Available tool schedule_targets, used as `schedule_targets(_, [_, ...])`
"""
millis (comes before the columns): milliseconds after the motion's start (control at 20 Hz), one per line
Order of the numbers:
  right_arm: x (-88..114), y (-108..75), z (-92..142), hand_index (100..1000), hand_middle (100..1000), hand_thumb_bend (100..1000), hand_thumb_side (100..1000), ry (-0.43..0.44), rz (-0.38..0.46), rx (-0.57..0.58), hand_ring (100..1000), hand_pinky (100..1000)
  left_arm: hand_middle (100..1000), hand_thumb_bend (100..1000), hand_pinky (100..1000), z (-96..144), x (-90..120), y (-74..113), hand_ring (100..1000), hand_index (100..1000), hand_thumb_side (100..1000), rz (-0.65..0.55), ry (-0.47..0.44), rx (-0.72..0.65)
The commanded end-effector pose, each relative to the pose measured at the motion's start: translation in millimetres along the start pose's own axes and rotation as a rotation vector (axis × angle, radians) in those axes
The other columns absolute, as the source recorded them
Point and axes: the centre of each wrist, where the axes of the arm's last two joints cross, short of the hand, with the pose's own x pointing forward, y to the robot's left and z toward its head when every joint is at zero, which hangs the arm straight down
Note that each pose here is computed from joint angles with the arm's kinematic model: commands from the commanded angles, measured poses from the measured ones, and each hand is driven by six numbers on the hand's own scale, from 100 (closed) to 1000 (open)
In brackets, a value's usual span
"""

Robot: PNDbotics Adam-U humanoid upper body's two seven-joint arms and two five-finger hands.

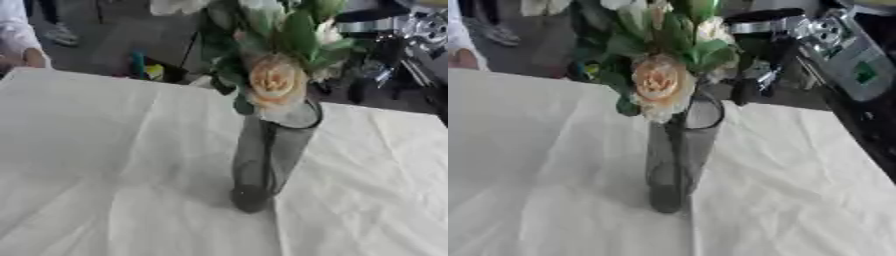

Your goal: Arrange flowers into the vase.

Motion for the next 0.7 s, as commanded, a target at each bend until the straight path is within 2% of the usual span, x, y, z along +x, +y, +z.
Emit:
schedule_targets(50, [8,-12.5,12,953,619,921,628,0.020,0.048,-0.025,1000,1000,701,100,526,-4,6,-0.6,677,885,1000,-0.005,-0.027,-0.012])
schedule_targets(700, [2,-15.3,22,955,619,926,643,0.046,0.045,-0.062,1000,1000,703,100,526,-4,6,0.0,678,885,1000,-0.006,-0.026,-0.012])
